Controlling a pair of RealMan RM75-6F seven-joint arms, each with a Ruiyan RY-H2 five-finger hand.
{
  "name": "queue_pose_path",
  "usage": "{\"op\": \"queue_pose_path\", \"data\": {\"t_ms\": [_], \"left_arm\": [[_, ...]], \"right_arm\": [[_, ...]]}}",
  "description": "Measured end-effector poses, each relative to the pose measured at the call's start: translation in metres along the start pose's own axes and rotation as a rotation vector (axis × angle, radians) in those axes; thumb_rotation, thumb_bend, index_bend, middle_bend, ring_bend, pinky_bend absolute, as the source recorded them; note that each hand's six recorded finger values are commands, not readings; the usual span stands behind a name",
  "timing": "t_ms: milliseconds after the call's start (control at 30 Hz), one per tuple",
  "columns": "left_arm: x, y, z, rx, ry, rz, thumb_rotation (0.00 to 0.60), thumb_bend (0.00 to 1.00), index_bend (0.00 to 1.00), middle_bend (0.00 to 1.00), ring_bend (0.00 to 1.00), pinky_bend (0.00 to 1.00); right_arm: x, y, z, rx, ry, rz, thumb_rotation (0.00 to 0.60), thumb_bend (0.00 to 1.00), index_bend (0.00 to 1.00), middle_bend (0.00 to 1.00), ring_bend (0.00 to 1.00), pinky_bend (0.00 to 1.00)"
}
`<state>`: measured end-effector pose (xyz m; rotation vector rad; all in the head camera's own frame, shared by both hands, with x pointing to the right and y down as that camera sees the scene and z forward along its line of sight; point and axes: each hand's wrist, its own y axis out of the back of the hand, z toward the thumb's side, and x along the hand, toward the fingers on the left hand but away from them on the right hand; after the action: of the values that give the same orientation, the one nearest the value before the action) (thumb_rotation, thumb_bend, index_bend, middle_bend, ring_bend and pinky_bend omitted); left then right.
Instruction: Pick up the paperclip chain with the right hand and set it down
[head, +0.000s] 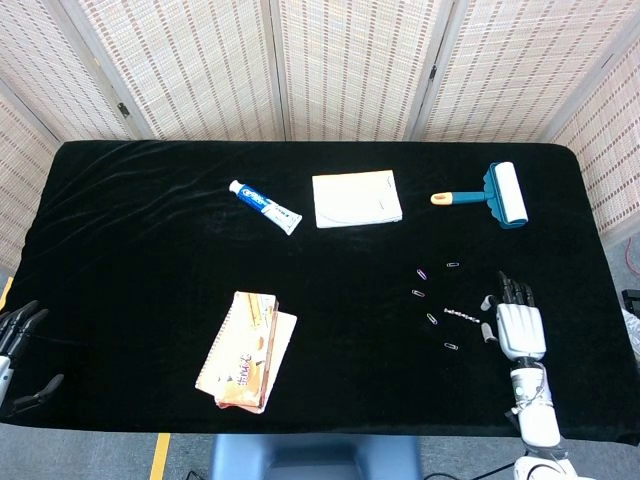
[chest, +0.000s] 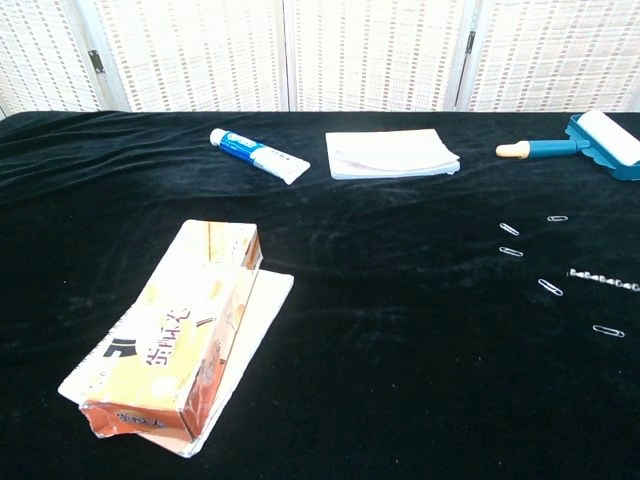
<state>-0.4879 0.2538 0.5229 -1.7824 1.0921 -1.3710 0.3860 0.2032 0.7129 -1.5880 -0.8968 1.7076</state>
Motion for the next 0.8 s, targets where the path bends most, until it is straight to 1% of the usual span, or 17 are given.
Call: {"op": "queue_pose_path", "data": {"t_ms": [300,800], "left_arm": [[-0.001,0.001,-0.001,-0.006,0.001,0.004,0.6,0.31,0.01,0.0,0.01,0.0],[-0.002,0.003,-0.002,-0.009,0.002,0.008,0.6,0.31,0.01,0.0,0.01,0.0]], "right_arm": [[-0.005,-0.006,0.013,-0.006,0.026,0.003,0.6,0.4,0.46,0.0,0.0,0.0],[-0.014,-0.012,0.023,-0.005,0.037,0.013,0.6,0.4,0.48,0.0,0.0,0.0]]}}
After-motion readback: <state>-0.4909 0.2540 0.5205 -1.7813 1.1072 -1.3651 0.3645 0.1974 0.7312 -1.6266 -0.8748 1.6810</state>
